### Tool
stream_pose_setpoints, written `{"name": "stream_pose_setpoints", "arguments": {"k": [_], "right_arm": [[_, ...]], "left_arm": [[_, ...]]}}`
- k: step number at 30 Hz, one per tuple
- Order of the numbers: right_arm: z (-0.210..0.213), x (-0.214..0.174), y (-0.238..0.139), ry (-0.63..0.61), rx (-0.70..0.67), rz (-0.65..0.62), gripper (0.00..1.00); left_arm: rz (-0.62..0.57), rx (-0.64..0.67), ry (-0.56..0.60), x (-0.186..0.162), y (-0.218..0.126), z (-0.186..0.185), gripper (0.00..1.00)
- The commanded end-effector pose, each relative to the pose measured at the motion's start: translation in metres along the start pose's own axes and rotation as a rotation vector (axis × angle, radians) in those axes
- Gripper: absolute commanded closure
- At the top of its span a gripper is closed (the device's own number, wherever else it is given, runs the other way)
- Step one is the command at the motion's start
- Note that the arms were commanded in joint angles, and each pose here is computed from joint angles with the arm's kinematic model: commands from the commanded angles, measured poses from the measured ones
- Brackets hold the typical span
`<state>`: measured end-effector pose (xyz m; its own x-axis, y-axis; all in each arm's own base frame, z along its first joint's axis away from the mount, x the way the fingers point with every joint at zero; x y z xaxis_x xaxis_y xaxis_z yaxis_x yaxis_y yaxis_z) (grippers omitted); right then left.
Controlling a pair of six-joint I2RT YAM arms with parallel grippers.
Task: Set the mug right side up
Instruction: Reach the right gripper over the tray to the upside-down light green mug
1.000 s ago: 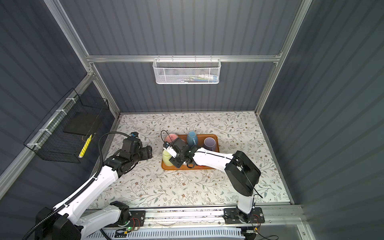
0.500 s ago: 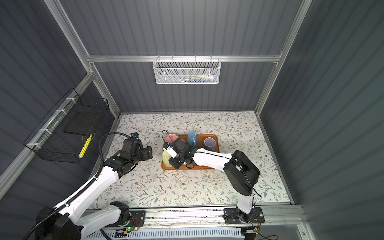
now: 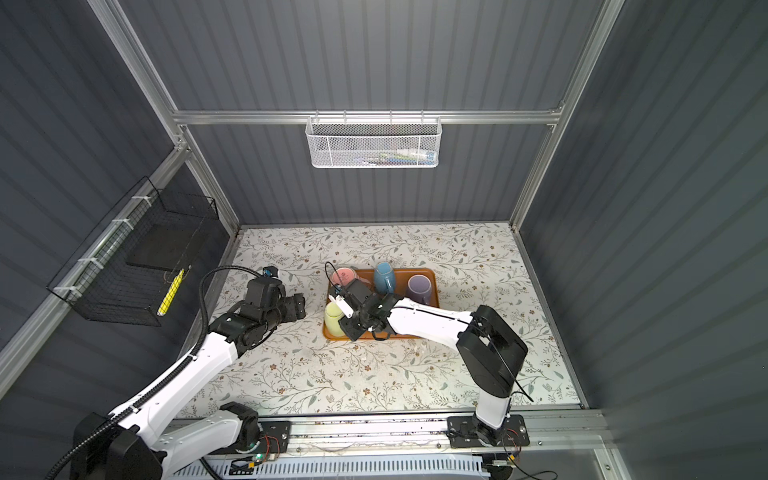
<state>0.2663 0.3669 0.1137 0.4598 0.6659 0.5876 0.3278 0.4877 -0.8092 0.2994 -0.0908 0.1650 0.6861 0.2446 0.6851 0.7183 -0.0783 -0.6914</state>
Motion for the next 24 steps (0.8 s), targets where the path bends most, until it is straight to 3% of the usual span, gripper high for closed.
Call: {"name": "stream_pose_setpoints", "arguments": {"k": [1,8,15,24], "right_arm": [[-0.022,0.004,-0.024,0.032,-0.113,0.041,0.56],[-0.01,0.007,-0.041,0.044,0.0,0.031,0.49],[0.005,-0.011,-0.02,0.028,0.037,0.057,0.5],[0.012,-0.017,0.013,0.017,0.013,0.08,0.52]], "left_arm": [[0.026,0.002,-0.025,-0.001,-0.001,-0.002,0.15],[0.055,0.049,-0.074,-0.001,-0.002,0.003,0.16],[0.072,-0.009,-0.049,-0.005,0.001,-0.007,0.15],[0.076,0.016,0.0,-0.004,0.001,-0.003,0.14]]}}
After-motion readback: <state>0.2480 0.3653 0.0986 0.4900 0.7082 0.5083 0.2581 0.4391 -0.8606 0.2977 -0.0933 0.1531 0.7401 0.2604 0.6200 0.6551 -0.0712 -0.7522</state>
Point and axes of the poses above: each gripper's point midway between its finger pads, its own y axis out along the fingers, its own z axis along the line the jaws close on, x = y × z, the point moved 1 cm from there along -y, back along the fingers, and after that the axes turned 8 degrees about -y, right-handed, at the moved point
